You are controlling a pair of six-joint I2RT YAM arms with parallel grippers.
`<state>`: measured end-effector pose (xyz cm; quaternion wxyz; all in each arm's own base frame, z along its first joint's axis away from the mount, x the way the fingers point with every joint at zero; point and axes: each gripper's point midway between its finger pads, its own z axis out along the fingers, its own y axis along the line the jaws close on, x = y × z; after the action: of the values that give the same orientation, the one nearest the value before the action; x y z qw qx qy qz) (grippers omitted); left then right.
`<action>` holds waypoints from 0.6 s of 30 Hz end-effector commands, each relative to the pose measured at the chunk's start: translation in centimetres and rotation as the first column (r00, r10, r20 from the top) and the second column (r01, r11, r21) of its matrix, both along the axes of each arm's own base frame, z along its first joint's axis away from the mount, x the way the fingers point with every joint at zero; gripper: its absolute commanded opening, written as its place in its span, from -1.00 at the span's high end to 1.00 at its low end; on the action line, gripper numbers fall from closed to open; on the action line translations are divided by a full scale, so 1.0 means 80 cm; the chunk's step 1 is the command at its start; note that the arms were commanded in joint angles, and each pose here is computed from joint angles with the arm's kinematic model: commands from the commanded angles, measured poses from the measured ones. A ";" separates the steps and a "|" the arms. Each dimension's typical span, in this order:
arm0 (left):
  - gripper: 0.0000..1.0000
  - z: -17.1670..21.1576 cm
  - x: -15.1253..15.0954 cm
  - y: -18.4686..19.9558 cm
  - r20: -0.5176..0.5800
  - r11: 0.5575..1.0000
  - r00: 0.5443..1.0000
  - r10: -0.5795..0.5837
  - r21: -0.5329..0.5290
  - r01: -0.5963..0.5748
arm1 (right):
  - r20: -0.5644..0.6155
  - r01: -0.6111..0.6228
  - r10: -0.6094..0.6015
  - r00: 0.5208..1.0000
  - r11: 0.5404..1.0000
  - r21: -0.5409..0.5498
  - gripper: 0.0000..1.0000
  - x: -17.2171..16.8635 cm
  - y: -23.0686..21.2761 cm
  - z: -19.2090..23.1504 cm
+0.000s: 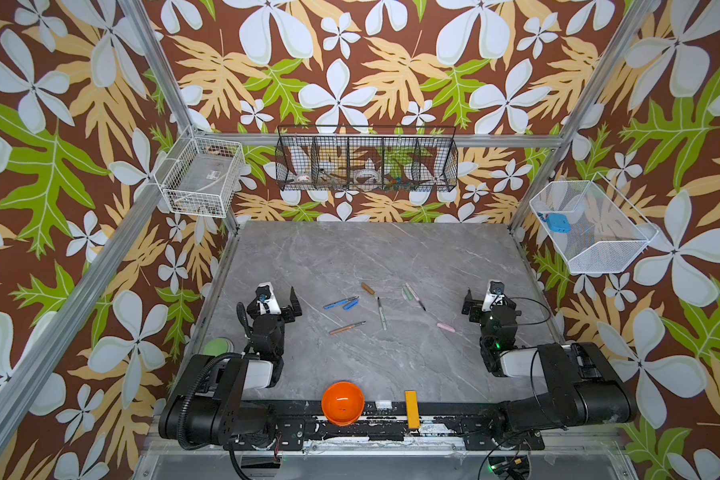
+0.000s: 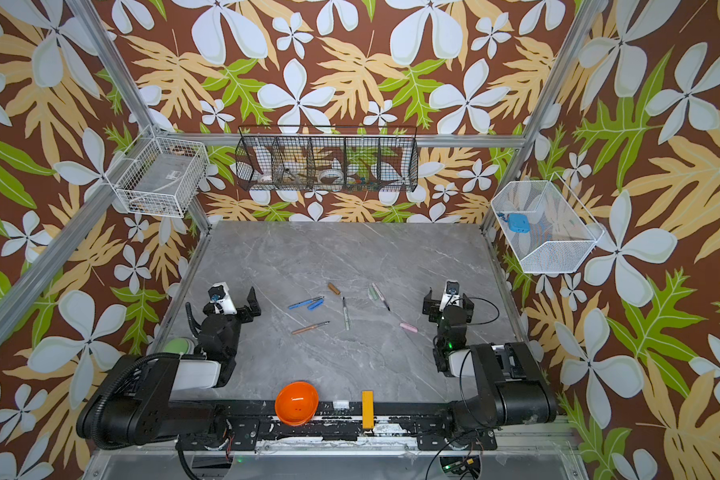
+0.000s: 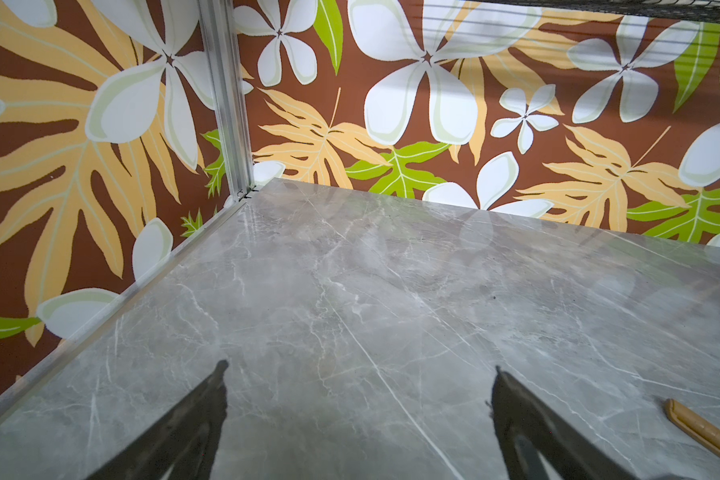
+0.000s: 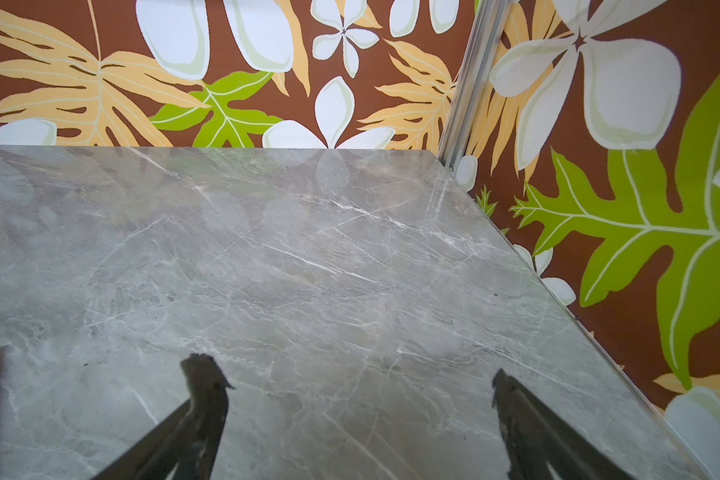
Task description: Insert the pens into the pen caps
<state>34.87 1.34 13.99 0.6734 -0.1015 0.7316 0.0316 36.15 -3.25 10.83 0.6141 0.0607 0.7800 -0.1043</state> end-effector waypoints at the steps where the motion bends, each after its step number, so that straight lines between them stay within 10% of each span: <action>1: -1.00 0.013 0.002 0.000 0.041 1.000 0.999 -0.003 0.004 0.003 | 0.031 0.005 -0.005 0.999 1.000 -0.002 -0.99 0.003 -0.001 0.010; 18: -1.00 0.013 0.003 -0.001 0.040 1.000 0.999 -0.005 0.003 0.005 | 0.032 0.004 -0.004 0.999 1.000 -0.002 -0.99 0.003 0.000 0.010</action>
<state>34.87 1.34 14.02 0.6738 -0.1015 0.7313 0.0315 36.19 -3.25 10.87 0.6145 0.0608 0.7796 -0.1042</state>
